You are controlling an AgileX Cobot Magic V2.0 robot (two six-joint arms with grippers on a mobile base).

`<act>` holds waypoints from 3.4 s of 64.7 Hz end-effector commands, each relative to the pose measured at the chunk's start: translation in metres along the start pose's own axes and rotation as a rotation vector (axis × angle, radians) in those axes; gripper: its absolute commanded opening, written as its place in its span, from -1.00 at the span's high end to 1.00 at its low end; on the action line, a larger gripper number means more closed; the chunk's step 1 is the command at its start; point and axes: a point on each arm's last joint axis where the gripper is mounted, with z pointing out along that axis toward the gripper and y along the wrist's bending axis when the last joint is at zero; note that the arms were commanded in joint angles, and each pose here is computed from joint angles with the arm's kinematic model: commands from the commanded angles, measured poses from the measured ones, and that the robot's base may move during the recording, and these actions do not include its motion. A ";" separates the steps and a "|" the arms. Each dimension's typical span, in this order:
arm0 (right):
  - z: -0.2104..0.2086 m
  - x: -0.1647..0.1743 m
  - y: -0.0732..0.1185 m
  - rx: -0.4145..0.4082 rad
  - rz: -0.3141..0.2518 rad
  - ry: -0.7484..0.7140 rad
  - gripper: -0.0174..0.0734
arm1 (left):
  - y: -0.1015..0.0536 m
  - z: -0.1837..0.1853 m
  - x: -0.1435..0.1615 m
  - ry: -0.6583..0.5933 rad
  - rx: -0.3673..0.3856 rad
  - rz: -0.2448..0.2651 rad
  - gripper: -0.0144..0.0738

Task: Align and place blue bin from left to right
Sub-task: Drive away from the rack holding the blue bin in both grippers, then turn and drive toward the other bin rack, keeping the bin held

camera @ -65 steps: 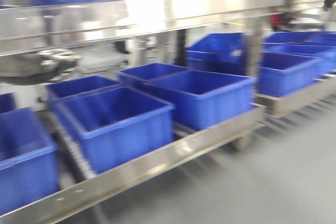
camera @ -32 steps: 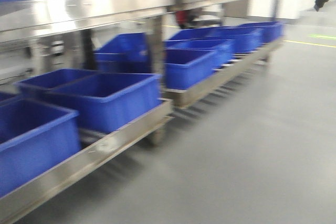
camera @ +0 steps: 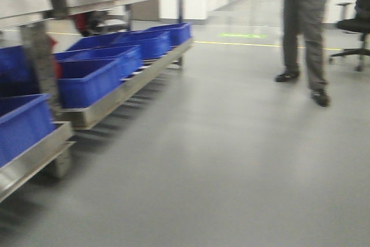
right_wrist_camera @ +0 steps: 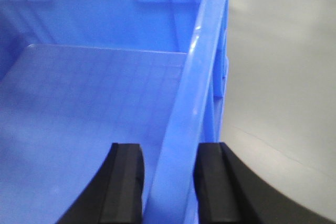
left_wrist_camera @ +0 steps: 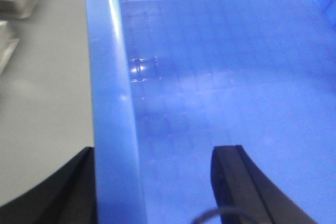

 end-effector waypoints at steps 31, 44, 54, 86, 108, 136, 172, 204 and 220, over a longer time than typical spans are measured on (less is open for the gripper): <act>-0.007 -0.013 -0.006 0.034 0.008 -0.131 0.77 | -0.018 -0.023 -0.005 -0.085 0.141 0.030 0.93; -0.007 -0.013 -0.006 0.034 0.008 -0.131 0.77 | -0.018 -0.023 -0.005 -0.085 0.141 0.030 0.93; -0.007 -0.013 -0.006 0.034 0.008 -0.131 0.77 | -0.018 -0.023 -0.005 -0.085 0.141 0.030 0.93; -0.007 -0.013 -0.006 0.034 0.008 -0.131 0.77 | -0.018 -0.023 -0.005 -0.085 0.141 0.030 0.93; -0.007 -0.013 -0.006 0.034 0.008 -0.131 0.77 | -0.018 -0.023 -0.005 -0.085 0.141 0.030 0.93; -0.007 -0.013 -0.004 0.019 0.015 -0.128 0.77 | -0.018 -0.023 -0.005 -0.087 0.141 0.030 0.93; -0.007 -0.013 -0.004 0.019 0.015 -0.128 0.77 | -0.019 -0.024 -0.015 -0.192 0.155 0.023 0.93; -0.007 -0.013 -0.004 0.019 0.015 -0.128 0.77 | -0.020 -0.027 -0.026 -0.319 0.171 0.014 0.93; -0.007 -0.013 -0.004 0.019 0.015 -0.128 0.77 | -0.021 -0.030 -0.034 -0.413 0.179 0.010 0.93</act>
